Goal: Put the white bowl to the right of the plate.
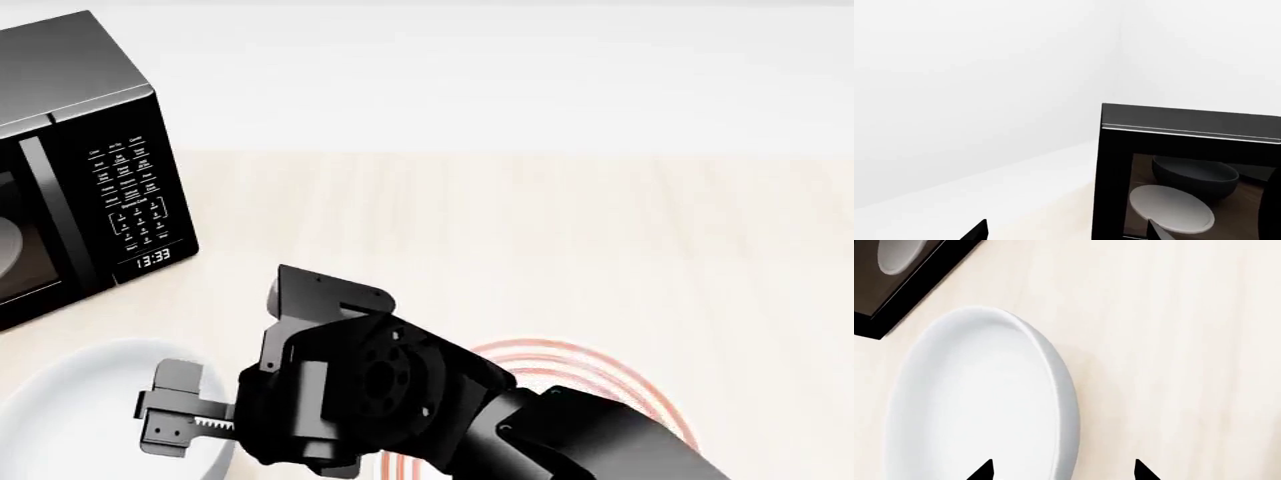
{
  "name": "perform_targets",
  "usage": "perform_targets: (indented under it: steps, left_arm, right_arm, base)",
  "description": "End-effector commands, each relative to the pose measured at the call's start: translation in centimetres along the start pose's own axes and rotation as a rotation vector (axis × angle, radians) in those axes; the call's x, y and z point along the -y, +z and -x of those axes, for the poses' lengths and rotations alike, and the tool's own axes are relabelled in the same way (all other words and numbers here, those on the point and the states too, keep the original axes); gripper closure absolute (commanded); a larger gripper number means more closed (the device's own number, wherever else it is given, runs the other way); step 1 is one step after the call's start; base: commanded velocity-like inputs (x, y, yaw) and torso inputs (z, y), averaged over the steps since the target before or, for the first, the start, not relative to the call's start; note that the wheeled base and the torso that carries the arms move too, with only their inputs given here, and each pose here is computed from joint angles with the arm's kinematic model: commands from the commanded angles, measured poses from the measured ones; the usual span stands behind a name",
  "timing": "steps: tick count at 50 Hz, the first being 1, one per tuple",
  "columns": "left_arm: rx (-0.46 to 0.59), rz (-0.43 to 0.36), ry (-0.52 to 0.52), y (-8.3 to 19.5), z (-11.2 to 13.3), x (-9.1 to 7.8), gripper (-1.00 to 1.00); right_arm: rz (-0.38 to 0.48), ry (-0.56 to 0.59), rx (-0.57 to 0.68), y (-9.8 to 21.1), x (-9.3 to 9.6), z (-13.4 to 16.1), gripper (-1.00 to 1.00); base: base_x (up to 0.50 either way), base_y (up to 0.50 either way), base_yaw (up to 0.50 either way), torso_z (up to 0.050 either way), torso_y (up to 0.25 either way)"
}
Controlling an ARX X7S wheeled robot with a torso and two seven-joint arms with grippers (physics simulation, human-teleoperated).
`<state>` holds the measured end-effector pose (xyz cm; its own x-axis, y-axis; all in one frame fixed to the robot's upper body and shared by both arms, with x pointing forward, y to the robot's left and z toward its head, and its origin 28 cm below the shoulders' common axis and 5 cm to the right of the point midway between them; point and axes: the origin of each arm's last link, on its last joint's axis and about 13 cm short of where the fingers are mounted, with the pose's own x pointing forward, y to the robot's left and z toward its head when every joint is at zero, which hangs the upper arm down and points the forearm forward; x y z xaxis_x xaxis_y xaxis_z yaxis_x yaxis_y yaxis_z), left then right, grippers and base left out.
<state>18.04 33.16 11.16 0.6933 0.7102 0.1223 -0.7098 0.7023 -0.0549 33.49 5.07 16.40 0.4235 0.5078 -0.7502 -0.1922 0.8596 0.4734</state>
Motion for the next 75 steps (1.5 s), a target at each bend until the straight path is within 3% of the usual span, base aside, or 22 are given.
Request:
perform_targets:
  steps: [1,22,60,75]
  left_arm:
    - [0.005,0.005,-0.001,0.1,0.1,-0.1,-1.00]
    - [0.008,0.010,-0.003,0.3,0.3,-0.3,-1.00]
    - [0.012,0.017,-0.007,0.4,0.4,-0.4,-1.00]
    - [0.015,0.019,-0.008,0.4,0.5,-0.4,-1.00]
  right_arm:
    - [-0.031,-0.005,0.002,-0.3,1.0,-0.7,-1.00]
    - [-0.045,0.063,0.021,-1.3,2.0,-1.9,-1.00]
    - [0.018,0.095,0.033,-1.8,1.0,-1.8,-1.00]
    - [0.007,0.034,0.050,-1.8,1.2,-2.0,-1.00]
  base:
    - [0.00,0.00,0.00,0.000,0.000]
    - [0.00,0.00,0.00,0.000,0.000]
    - [0.00,0.00,0.00,0.000,0.000]
    - [0.00,0.00,0.00,0.000,0.000]
